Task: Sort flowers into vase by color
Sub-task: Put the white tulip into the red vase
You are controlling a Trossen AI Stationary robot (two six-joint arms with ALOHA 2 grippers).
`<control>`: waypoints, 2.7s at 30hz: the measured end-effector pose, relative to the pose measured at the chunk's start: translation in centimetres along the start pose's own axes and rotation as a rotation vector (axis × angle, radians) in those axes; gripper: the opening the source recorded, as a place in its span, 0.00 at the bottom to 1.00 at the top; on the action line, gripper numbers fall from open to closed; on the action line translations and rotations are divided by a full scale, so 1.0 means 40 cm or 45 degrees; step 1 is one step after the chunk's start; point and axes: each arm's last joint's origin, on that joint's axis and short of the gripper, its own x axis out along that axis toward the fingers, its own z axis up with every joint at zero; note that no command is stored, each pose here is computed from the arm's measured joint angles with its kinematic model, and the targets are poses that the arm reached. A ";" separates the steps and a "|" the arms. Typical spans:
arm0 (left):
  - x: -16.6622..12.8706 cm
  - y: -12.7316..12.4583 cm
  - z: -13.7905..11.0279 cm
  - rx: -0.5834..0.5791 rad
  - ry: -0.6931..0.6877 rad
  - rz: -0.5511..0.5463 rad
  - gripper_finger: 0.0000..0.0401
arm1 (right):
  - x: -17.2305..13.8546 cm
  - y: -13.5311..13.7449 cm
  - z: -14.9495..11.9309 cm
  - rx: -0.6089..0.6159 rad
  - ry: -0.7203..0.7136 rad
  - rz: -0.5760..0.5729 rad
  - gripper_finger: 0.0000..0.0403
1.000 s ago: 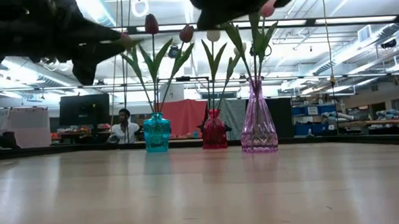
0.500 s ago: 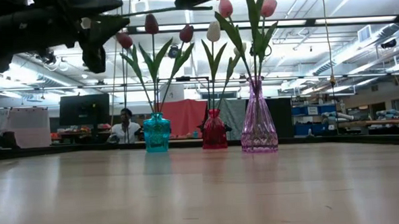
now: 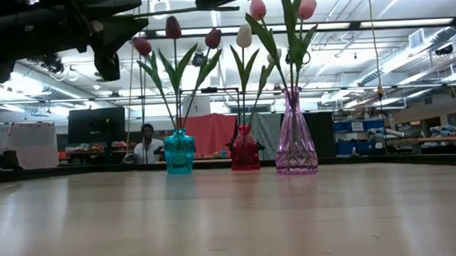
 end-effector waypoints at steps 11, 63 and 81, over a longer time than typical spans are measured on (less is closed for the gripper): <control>0.000 0.001 0.000 0.108 -0.006 0.017 0.05 | 0.037 -0.005 -0.003 0.083 0.080 0.127 0.06; 0.156 -0.065 -0.013 0.457 0.573 -0.029 0.18 | 0.143 -0.032 0.010 0.120 0.125 0.202 0.02; 0.112 -0.075 0.061 0.572 0.558 -0.068 0.33 | -0.097 -0.270 0.218 0.137 -0.036 0.449 0.02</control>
